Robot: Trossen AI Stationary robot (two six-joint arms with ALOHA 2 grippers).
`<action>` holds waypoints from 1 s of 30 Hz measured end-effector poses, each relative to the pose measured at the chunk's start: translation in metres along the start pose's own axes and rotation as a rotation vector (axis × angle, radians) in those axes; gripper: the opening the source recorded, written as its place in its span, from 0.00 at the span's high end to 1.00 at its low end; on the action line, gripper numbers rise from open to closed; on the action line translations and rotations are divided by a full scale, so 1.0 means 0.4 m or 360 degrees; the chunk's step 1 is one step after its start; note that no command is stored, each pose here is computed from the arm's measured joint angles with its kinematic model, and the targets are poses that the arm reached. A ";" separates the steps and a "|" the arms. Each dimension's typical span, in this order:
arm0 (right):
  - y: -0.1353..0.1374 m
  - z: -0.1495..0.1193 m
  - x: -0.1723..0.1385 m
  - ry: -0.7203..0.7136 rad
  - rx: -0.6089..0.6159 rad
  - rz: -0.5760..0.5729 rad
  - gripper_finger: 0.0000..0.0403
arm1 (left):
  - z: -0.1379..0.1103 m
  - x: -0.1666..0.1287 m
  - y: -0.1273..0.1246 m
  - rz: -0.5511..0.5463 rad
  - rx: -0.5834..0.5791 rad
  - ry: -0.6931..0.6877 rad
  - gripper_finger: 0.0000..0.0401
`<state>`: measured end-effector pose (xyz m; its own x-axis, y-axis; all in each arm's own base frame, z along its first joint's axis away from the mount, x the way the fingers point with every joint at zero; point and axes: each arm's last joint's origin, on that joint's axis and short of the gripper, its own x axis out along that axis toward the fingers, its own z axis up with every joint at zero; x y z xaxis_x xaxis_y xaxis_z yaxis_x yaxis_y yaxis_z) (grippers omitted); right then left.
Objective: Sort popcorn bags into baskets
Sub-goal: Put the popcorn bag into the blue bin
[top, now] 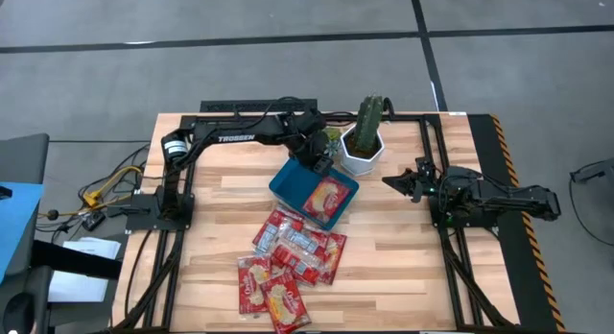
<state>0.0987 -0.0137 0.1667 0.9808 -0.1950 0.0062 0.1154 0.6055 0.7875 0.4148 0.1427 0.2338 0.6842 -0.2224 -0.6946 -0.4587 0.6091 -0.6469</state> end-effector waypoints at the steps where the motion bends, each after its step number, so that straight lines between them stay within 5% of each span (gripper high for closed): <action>1: 0.000 0.000 0.000 0.0000 0.0000 0.0000 0.87 | 0.000 -0.001 0.000 -0.0018 -0.0003 0.0013 0.57; 6: 0.000 0.000 0.000 0.0000 -0.0001 0.0000 0.87 | -0.008 -0.034 0.003 0.0099 -0.0023 0.0023 0.47; 14: 0.000 0.000 0.000 0.0000 -0.0001 0.0000 0.87 | -0.073 -0.134 -0.052 0.0273 0.0161 0.0162 0.56; 22: 0.000 0.000 0.000 0.0001 -0.0035 0.0000 0.87 | -0.268 -0.243 -0.207 0.0317 0.0586 0.0554 0.56; 30: 0.000 0.000 0.000 0.0002 -0.0028 0.0000 0.87 | -0.466 -0.267 -0.319 0.0679 0.0505 0.0608 0.34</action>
<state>0.0987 -0.0136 0.1667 0.9810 -0.1941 0.0055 0.1181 0.6191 0.7764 0.2947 -0.0531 0.3320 0.2030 -0.1307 -0.9704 -0.4156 0.8859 -0.2062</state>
